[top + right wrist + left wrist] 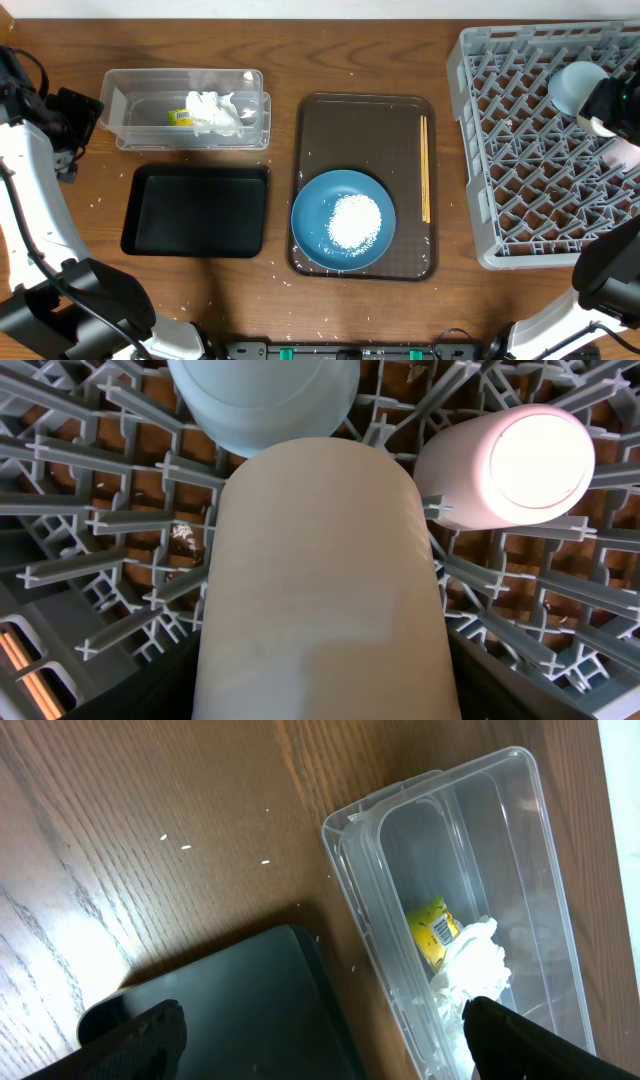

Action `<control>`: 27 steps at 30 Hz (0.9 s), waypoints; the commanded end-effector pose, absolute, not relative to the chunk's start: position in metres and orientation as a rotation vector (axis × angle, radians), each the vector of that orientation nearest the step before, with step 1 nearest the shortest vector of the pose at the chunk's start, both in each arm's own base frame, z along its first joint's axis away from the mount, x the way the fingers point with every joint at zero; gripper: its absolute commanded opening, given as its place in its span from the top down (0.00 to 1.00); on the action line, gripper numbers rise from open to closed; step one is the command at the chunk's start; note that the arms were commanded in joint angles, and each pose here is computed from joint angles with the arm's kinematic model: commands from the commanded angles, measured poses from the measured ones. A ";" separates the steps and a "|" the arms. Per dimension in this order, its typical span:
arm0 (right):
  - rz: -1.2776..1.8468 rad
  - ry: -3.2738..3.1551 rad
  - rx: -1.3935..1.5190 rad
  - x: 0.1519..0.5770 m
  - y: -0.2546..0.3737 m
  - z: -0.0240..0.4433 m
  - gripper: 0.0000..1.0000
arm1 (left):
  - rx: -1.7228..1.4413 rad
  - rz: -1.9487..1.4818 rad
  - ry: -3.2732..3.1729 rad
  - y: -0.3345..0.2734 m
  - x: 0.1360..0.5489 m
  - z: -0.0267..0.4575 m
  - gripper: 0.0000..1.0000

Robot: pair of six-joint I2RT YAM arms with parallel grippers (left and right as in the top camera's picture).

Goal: Sort waste into correct bins and load items into the dishwasher rack
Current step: 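Lift the white cup and place it in the grey rack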

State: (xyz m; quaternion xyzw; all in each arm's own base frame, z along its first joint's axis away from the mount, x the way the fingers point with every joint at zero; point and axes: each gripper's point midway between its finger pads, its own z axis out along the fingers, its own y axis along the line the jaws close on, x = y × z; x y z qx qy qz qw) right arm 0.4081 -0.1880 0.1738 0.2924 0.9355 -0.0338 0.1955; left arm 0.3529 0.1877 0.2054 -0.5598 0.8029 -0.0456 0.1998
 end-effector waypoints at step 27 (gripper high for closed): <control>0.163 2.675 0.755 0.408 -0.155 0.173 0.21 | -1.566 -0.116 2.257 0.190 0.351 0.202 0.09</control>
